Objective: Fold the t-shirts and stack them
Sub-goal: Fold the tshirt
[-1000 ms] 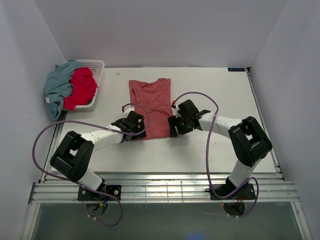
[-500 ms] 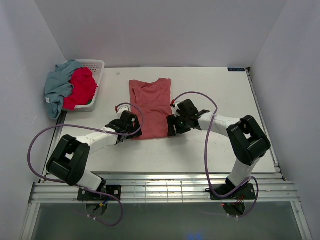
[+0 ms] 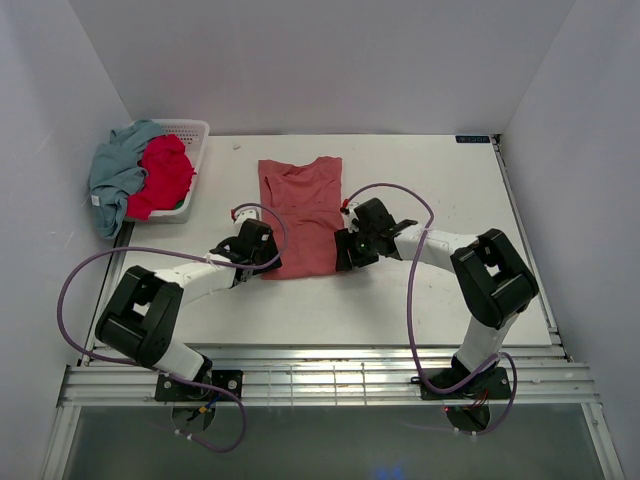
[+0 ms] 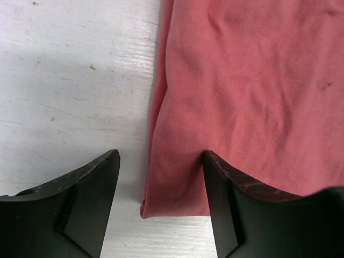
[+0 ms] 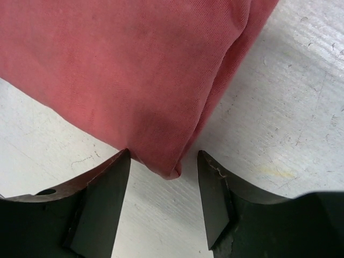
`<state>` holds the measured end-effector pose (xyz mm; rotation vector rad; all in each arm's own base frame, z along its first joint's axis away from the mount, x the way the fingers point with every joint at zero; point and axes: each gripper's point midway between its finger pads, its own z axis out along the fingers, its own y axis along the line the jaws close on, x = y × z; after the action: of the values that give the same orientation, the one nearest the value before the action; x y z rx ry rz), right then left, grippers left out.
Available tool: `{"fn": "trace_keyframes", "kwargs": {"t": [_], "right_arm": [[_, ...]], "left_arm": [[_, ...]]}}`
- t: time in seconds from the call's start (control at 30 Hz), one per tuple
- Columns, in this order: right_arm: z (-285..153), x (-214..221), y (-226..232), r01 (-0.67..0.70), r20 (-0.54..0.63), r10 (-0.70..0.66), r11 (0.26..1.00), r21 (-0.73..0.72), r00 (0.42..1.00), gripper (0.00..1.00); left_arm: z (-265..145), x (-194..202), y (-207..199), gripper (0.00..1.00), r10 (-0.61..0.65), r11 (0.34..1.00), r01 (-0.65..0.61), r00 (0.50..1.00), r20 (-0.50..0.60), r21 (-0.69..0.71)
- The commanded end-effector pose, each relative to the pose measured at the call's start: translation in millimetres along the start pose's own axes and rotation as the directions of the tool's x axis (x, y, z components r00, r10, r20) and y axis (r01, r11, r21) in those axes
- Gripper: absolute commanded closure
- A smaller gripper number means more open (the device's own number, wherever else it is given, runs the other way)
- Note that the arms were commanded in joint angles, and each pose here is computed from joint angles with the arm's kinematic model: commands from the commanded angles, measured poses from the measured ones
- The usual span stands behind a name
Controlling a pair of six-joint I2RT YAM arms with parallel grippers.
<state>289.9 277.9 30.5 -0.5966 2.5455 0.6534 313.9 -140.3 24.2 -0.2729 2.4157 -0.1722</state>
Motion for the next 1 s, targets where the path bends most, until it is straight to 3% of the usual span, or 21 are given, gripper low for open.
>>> {"fn": "trace_keyframes", "kwargs": {"t": [0.0,0.27,0.4,0.5,0.53,0.6,0.63,0.67,0.73,0.97], "right_arm": [[4,2,1,0.0,-0.007,0.0,1.0,-0.006,1.0,0.42],[7,4,-1,-0.002,-0.016,0.002,1.0,-0.006,1.0,0.45],[10,3,-1,-0.002,-0.018,0.002,1.0,-0.007,1.0,0.5],[12,4,-1,-0.003,-0.025,0.002,1.0,-0.01,1.0,0.6],[14,5,-2,-0.002,-0.03,0.002,1.0,-0.01,1.0,0.63],[15,6,-2,0.001,-0.033,-0.002,1.0,-0.01,0.999,0.76],[16,6,-3,0.001,-0.035,-0.001,1.0,-0.009,0.999,0.8],[17,7,-2,0.003,-0.039,-0.003,1.0,-0.012,0.999,0.83],[15,7,-1,0.003,-0.039,-0.004,1.0,-0.019,0.999,0.9],[-8,21,3,0.041,-0.084,-0.042,0.999,-0.012,0.996,0.92]], "left_arm": [[0,49,9,0.27,0.016,1.0,-0.014,0.984,-0.176,0.012],[-8,70,17,0.31,0.026,1.0,-0.024,0.968,-0.25,0.01],[-9,81,24,0.37,0.025,1.0,-0.028,0.96,-0.28,-0.006],[-6,86,28,0.53,0.025,0.999,-0.033,0.954,-0.298,-0.023],[-4,89,29,0.65,0.024,0.999,-0.036,0.951,-0.309,-0.033],[-1,90,30,0.78,0.022,0.998,-0.038,0.949,-0.314,-0.043],[0,91,30,0.96,0.023,0.998,-0.04,0.947,-0.321,-0.048],[2,88,28,1.0,0.022,0.998,-0.039,0.949,-0.316,-0.046],[2,86,26,1.0,0.024,0.998,-0.039,0.949,-0.313,-0.042],[-14,90,18,1.0,0.07,0.997,-0.072,0.936,-0.345,0.008]]}}
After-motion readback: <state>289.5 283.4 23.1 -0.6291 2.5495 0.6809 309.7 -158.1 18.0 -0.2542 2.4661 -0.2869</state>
